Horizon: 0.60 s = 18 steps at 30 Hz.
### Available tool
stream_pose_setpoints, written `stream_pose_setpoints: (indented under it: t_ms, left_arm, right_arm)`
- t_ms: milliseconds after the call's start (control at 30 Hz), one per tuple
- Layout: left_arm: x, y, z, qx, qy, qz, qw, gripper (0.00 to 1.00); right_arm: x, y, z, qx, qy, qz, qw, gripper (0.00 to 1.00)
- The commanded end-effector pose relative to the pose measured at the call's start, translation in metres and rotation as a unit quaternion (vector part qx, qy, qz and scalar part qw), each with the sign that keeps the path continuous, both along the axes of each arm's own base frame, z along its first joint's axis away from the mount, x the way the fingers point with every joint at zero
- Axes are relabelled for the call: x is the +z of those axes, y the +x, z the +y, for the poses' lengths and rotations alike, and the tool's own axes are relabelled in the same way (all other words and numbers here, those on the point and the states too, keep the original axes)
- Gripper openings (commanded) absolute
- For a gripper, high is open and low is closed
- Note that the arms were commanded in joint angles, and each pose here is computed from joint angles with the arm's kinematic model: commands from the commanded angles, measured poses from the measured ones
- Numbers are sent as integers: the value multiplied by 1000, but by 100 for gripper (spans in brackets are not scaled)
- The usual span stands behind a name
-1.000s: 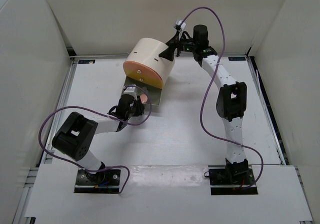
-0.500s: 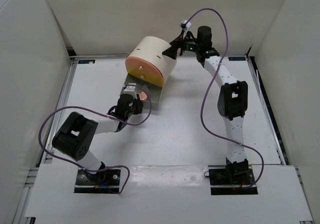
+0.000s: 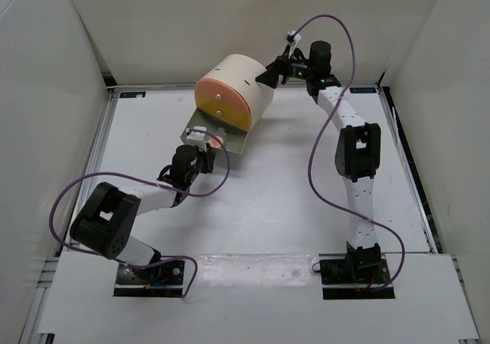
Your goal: Organize the makeup
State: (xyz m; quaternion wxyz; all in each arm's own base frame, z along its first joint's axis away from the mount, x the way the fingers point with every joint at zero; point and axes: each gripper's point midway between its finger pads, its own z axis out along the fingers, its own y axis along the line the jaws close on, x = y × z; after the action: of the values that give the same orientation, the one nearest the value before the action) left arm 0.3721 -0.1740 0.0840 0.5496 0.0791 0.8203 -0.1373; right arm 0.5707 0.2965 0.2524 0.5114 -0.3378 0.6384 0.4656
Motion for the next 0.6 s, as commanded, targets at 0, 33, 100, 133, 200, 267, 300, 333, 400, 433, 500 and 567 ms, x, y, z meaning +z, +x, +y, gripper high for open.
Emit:
stream_pose_setpoints:
  t_ms: [0, 33, 100, 133, 200, 267, 300, 333, 400, 433, 500, 567]
  left_arm:
    - [87, 6, -11, -32, -46, -129, 990, 9]
    - [82, 2, -9, -33, -40, -118, 992, 10]
    - [79, -5, -9, -42, -37, -112, 992, 9]
    - [74, -7, -6, -40, -30, -104, 993, 9]
    - [69, -10, -3, -35, -26, -94, 995, 9]
    - [58, -16, -4, -43, -26, -77, 996, 9]
    - [54, -19, -5, -48, -27, -69, 996, 9]
    - [49, -22, -6, -51, -31, -60, 996, 10]
    - [41, -29, -5, -51, -33, -41, 997, 9]
    - [33, -34, -3, -49, -33, -30, 998, 10]
    - [25, -41, 2, -48, -32, -22, 998, 10]
    - [25, -40, 6, -45, -31, -25, 998, 10]
  right_arm:
    - [19, -2, -4, 18, 17, -18, 1000, 83]
    - [19, -2, -4, 18, 17, -18, 1000, 81]
    - [17, 0, -6, 16, 15, -18, 1000, 78]
    - [18, 0, -8, 14, 14, -21, 1000, 76]
    - [15, 2, -7, 14, 13, -18, 1000, 75]
    - [16, 0, -6, 20, 14, -18, 1000, 75]
    - [13, -1, -4, 26, 15, -16, 999, 74]
    - [15, -5, -3, 35, 19, -13, 999, 74]
    - [14, -9, -2, 46, 20, -10, 999, 75]
    - [16, -14, 1, 56, 19, -13, 998, 74]
    - [18, -24, 8, 73, 17, -22, 997, 74]
    - [14, -29, 9, 81, 14, -19, 996, 74]
